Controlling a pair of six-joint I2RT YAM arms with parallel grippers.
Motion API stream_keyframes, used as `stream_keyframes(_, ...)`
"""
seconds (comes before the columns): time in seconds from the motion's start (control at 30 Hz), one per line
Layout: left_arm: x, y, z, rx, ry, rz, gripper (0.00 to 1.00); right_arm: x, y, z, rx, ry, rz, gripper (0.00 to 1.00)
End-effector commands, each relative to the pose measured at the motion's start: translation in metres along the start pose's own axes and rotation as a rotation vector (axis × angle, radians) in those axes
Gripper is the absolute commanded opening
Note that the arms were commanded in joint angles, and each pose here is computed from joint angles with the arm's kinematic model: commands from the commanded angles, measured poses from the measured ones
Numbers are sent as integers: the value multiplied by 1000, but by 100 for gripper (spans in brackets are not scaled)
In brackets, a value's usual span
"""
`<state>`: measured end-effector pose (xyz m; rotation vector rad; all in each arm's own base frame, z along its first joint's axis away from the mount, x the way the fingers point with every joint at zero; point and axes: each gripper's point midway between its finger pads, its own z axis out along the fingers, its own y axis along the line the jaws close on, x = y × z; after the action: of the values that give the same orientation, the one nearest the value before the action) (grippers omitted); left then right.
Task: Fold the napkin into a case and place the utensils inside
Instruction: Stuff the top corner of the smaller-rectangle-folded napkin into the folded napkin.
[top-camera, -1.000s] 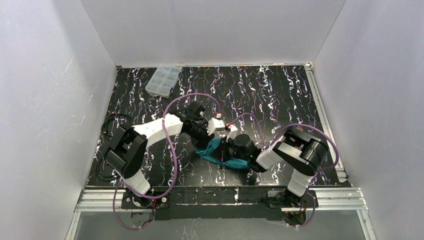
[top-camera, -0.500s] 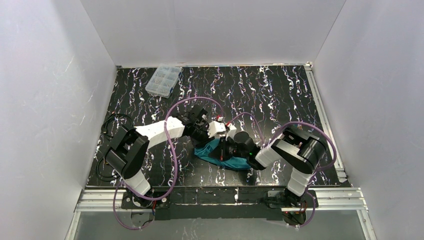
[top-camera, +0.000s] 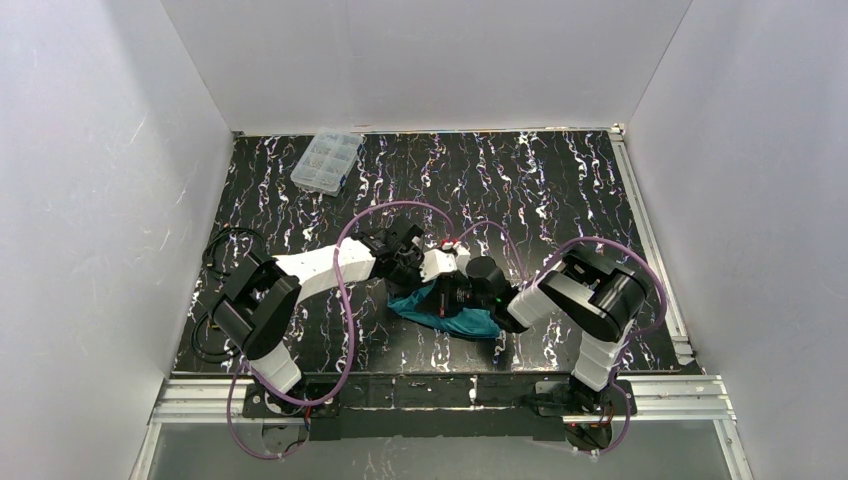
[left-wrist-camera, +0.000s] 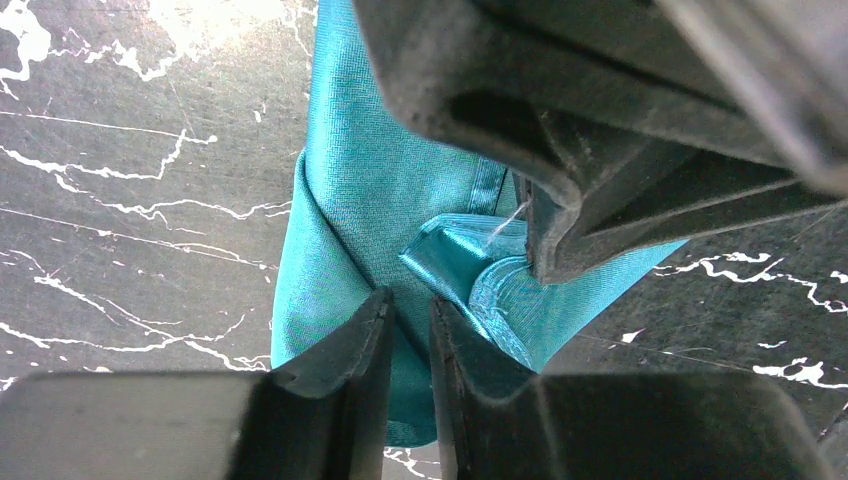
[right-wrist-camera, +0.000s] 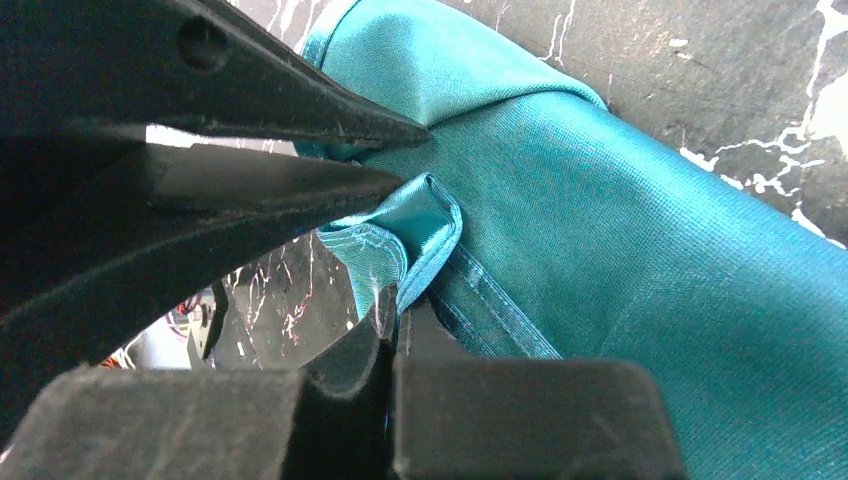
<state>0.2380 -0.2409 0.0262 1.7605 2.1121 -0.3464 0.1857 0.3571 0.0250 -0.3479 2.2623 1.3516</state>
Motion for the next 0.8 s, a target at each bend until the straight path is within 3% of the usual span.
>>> stream_keyframes(0.0,0,7,-1,-38,37,29,15,1,-4,2,10,19,20,1)
stream_keyframes(0.13,4,14,-1,-84,58,32,0,2,-7,2,13,33,39,1)
stream_keyframes(0.7,-26,23,-29,-103,-45,-89,0,-1,-11,1,14,65,146,1)
stream_keyframes(0.73,-25,24,-31,-109,-38,-90,5,0,-12,1,11,66,152,1)
stream_keyframes(0.77,-26,26,-35,-123,-34,-86,16,0,-12,1,10,66,154,1)
